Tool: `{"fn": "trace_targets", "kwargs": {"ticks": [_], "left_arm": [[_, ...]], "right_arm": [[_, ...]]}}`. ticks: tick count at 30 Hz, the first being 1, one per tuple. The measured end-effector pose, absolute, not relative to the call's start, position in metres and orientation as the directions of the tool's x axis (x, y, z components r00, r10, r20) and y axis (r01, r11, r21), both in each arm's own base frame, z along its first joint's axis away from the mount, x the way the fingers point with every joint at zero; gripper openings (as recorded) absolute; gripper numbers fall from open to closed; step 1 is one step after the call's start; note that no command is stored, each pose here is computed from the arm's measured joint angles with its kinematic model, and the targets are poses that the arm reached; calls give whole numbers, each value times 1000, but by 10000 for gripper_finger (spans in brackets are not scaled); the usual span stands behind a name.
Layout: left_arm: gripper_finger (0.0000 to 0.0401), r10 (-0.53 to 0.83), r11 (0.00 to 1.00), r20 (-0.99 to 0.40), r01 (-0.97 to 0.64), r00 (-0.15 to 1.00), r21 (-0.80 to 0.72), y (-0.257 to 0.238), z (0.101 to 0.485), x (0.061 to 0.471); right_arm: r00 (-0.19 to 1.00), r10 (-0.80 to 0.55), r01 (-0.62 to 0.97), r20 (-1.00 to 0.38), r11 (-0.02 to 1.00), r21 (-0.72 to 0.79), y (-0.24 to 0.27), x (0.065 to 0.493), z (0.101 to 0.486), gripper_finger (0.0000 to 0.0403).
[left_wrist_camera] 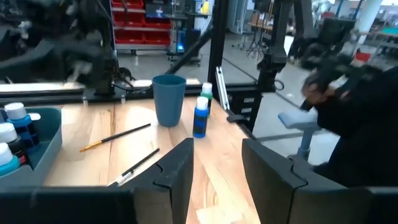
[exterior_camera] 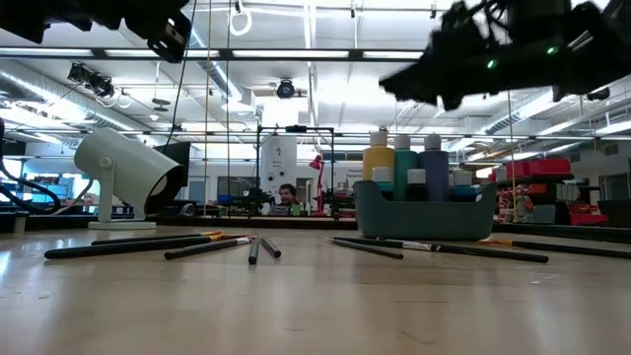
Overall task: Pick & Place Paint Supplies
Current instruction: Put the small light green paint bottle into the bin
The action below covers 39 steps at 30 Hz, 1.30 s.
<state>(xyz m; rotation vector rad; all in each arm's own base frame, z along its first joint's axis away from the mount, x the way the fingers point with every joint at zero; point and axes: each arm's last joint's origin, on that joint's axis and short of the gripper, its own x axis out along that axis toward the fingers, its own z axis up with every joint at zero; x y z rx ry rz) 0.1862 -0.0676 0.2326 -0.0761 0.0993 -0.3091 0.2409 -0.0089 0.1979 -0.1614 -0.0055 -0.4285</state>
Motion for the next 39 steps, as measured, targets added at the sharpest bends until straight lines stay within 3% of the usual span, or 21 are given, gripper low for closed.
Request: {"fn": "trace_targets", "kwargs": {"ticks": [5, 9, 12, 18, 30, 39], "left_arm": [[144, -361, 931, -126, 351, 924, -98, -74, 220, 198], [144, -419, 907, -148, 408, 896, -104, -79, 210, 206], [144, -479, 878, -164, 466, 862, -115, -85, 204, 212], [149, -549, 836, -116, 545, 828, -64, -100, 198, 217], [224, -715, 693, -243, 711, 656, -121, -133, 161, 216], [231, -736, 665, -290, 734, 612, -139, -152, 149, 231]], "right_arm": [[993, 53, -41, 106, 993, -112, 12, 237, 212, 171], [908, 402, -391, 119, 915, -100, 25, 233, 215, 171], [847, 520, -512, 112, 854, -94, 30, 231, 215, 171], [830, 547, -539, 110, 837, -94, 31, 230, 215, 171], [857, 499, -488, 131, 866, -110, 30, 233, 220, 171], [878, 458, -446, 143, 889, -108, 29, 235, 224, 171]]}}
